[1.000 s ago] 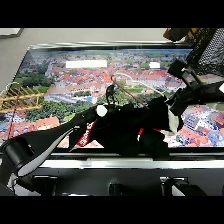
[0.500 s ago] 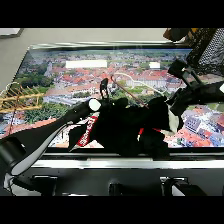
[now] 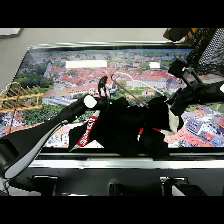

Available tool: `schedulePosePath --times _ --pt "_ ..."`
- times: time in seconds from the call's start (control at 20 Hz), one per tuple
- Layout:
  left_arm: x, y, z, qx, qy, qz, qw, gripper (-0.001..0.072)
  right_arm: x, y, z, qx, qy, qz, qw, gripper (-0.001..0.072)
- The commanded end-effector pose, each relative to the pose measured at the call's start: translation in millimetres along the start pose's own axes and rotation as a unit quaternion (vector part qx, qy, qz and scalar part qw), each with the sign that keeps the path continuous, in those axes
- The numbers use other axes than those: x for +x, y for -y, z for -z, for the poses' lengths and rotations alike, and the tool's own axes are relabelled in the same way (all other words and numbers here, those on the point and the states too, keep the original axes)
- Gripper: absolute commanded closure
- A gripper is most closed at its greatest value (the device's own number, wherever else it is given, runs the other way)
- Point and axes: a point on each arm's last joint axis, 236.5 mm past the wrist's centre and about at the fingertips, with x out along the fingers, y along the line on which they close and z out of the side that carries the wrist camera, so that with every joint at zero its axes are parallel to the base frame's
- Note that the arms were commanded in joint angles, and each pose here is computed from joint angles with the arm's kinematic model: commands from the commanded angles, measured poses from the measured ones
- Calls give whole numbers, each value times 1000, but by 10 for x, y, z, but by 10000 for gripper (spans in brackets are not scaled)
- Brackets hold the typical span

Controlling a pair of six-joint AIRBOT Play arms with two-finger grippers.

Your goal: Fold the clothes and pants, and hang the long-sleeved shirts on hangers.

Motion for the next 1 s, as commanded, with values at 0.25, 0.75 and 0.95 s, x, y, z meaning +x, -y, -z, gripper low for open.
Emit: schedulePosePath --times 0.25,0.75,0.95 --pt "121 163 277 -6 -24 8 1000 258 -4 -8 -11 2 2 -1 1000 667" --pt "333 15 344 -28 -23 -5 999 336 -4 -11 -16 2 4 -2 1000 667" --pt "346 4 233 -45 0 -4 999 675 -4 -10 -16 2 3 -2 1000 667"
